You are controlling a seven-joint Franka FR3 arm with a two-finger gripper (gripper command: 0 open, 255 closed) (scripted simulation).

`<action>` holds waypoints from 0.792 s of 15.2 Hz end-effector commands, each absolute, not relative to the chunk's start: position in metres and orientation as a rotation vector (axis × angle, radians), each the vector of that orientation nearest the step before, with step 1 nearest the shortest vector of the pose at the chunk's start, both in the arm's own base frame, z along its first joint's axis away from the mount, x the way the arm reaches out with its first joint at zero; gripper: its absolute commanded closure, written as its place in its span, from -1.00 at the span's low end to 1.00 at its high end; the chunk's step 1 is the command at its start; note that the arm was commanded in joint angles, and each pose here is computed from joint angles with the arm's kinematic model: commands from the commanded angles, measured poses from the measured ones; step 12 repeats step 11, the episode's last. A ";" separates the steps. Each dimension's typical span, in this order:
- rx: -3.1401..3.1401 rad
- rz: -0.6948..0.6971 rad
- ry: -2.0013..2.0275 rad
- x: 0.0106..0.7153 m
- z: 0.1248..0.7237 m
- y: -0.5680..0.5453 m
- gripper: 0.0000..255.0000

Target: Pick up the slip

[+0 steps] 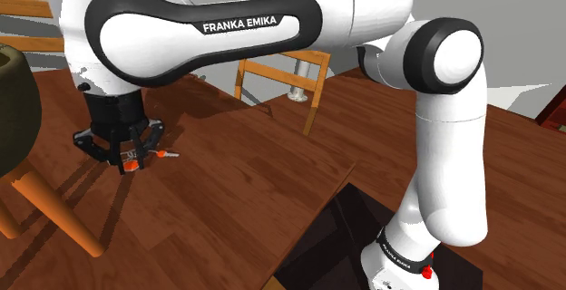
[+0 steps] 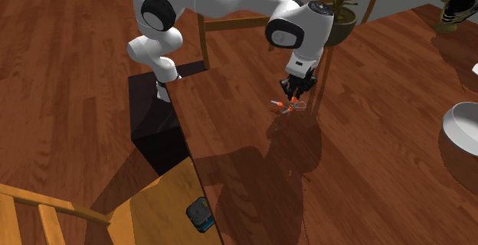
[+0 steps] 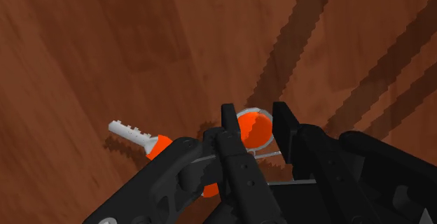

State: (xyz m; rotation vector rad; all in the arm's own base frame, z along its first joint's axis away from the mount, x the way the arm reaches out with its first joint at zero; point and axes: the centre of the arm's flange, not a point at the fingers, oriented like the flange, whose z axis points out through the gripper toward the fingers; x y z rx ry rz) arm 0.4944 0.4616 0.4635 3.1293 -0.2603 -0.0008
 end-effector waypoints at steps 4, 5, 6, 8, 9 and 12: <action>3.129 -0.002 -0.260 0.494 0.490 0.461 1.00; 3.129 -0.002 -0.260 0.494 0.495 0.461 1.00; 3.129 -0.002 -0.260 0.494 0.500 0.461 1.00; 3.129 -0.002 -0.260 0.494 0.511 0.461 1.00; 3.129 -0.002 -0.260 0.494 0.516 0.461 1.00; 3.129 -0.002 -0.260 0.494 0.517 0.461 1.00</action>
